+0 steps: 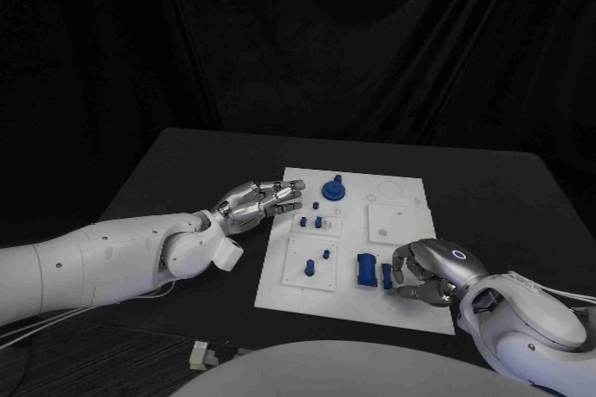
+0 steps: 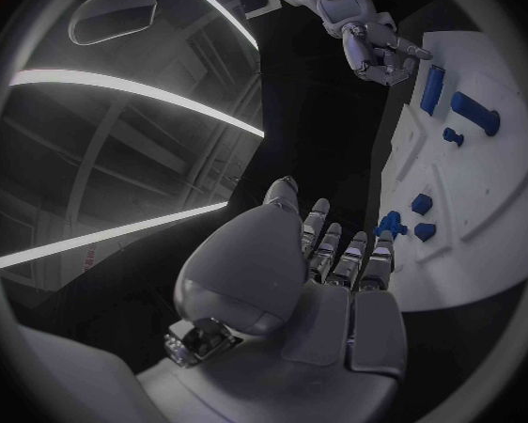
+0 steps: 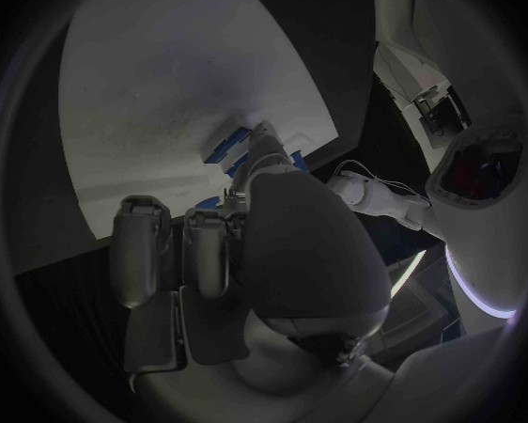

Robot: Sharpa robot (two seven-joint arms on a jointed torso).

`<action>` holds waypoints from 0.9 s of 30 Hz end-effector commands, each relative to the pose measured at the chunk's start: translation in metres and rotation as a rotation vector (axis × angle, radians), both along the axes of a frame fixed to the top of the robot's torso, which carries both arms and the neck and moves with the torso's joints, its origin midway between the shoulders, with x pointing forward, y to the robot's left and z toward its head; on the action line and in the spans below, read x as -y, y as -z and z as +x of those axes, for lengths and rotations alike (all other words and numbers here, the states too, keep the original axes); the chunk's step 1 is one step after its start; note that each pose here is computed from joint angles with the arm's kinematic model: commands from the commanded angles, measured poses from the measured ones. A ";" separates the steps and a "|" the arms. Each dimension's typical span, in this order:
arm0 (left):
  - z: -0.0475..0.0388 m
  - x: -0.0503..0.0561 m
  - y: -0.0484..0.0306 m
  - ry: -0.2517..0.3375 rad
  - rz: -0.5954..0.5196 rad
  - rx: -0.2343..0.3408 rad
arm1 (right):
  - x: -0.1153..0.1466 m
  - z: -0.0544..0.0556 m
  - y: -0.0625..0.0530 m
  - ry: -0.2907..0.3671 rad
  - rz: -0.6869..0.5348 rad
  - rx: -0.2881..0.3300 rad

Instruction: Assemble the parts on the task board

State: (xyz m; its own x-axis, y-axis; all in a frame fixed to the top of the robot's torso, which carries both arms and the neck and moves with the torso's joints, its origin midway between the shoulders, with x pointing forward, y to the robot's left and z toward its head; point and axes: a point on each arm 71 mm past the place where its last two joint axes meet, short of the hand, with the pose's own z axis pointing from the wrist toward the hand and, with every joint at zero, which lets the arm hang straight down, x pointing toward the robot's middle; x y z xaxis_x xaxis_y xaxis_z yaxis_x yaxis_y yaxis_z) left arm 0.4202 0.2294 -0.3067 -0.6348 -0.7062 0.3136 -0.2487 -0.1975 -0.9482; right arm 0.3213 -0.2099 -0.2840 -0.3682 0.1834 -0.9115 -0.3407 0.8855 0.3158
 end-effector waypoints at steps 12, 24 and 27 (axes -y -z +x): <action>-0.0013 -0.001 -0.0039 -0.011 -0.036 0.029 | 0.014 0.006 -0.043 0.062 0.210 0.077; -0.0058 -0.007 -0.0248 -0.114 -0.078 0.153 | 0.046 0.040 -0.089 0.264 0.666 0.253; -0.0051 -0.005 -0.0301 -0.134 -0.084 0.184 | 0.050 0.048 -0.091 0.266 0.770 0.241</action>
State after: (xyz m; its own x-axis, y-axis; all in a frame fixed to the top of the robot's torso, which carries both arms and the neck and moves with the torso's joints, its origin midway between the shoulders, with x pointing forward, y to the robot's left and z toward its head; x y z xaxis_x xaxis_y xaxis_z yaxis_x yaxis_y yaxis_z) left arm 0.4120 0.2331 -0.2873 -0.6176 -0.7288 0.2957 -0.1658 -0.2469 -0.9548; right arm 0.3659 -0.2529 -0.1987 -0.0990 0.6973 -0.7099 -0.2878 0.6629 0.6912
